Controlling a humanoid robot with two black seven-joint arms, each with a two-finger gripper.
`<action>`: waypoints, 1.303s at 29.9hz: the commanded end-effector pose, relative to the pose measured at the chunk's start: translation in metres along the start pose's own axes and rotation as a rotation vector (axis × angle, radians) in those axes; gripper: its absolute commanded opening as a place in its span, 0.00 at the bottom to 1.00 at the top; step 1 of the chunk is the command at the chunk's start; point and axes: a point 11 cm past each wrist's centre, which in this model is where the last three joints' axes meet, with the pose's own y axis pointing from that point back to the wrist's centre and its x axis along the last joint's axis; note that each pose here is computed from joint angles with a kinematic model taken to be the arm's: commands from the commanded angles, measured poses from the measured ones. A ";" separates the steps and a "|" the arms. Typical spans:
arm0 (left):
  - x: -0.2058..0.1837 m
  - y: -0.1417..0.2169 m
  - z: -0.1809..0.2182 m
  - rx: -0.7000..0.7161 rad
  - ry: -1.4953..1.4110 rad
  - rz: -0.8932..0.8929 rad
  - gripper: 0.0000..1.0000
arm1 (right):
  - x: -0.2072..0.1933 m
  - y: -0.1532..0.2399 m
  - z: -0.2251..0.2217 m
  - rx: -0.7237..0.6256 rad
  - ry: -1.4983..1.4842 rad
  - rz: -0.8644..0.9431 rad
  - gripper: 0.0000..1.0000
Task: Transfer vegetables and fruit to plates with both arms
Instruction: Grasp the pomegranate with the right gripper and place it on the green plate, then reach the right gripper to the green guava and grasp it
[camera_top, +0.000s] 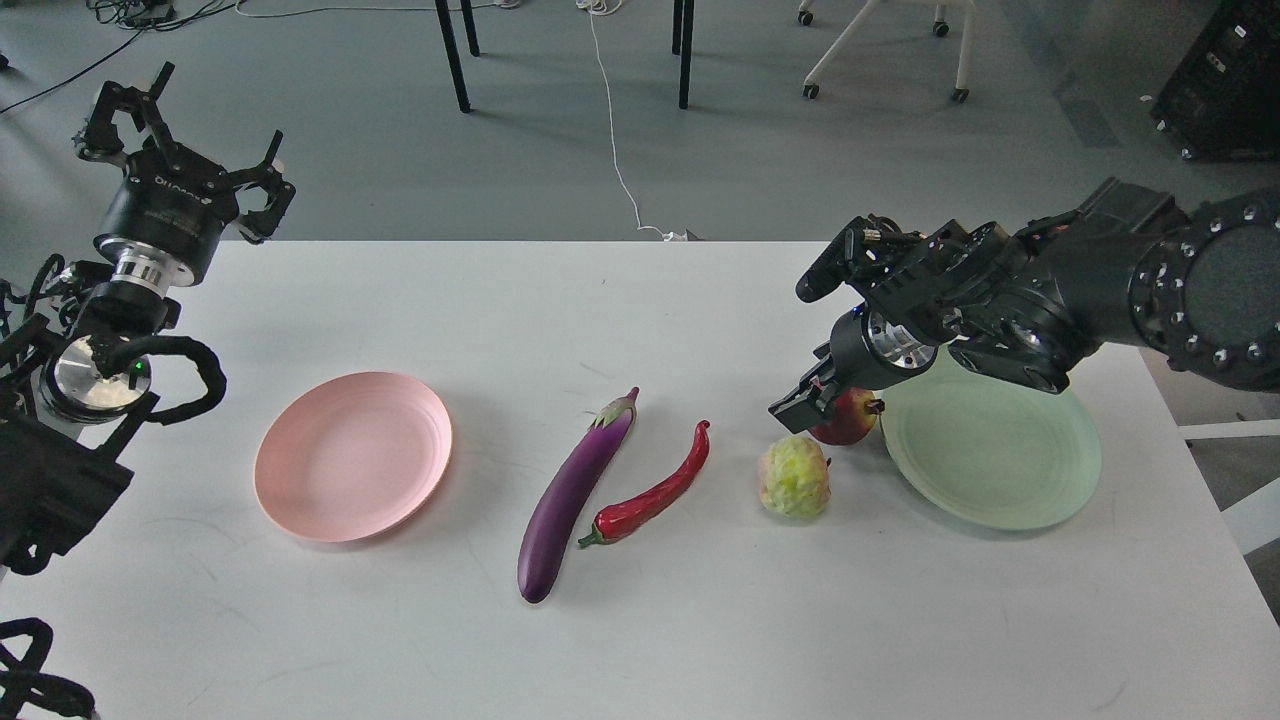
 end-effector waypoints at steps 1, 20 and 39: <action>0.000 0.000 0.001 -0.001 -0.004 0.001 0.98 | -0.007 0.000 0.003 -0.016 0.019 -0.031 0.90; 0.005 0.002 0.014 -0.006 -0.031 0.008 0.98 | 0.002 0.042 0.043 -0.105 -0.022 0.029 0.50; 0.006 0.003 0.013 -0.004 -0.038 0.008 0.98 | -0.116 0.055 0.097 -0.207 -0.180 -0.092 0.74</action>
